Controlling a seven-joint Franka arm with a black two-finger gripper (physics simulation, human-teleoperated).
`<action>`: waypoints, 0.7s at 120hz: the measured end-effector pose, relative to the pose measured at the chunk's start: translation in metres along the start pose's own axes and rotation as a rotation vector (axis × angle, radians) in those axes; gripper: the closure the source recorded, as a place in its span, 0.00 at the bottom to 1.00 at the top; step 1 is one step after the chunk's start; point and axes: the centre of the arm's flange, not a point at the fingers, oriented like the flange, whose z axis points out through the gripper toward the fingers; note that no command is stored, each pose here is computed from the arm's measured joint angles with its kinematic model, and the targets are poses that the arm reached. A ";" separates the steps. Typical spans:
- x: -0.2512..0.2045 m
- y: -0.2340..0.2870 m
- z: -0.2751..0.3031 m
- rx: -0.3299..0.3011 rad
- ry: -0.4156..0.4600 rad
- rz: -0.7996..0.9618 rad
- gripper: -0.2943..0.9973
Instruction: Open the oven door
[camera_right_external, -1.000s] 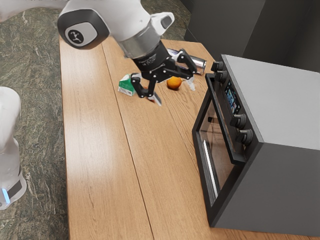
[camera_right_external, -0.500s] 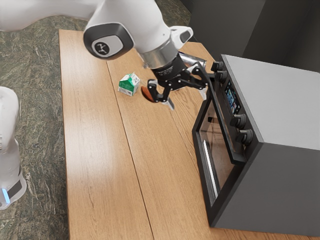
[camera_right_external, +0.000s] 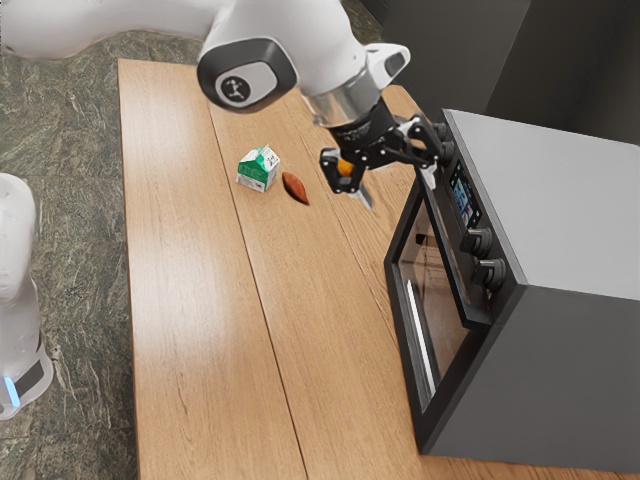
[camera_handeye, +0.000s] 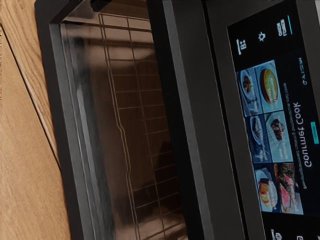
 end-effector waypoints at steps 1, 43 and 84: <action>0.000 0.000 0.001 0.001 0.000 0.001 0.23; 0.016 0.001 0.025 0.036 -0.002 0.006 0.23; 0.031 -0.001 0.046 0.060 -0.001 0.006 0.23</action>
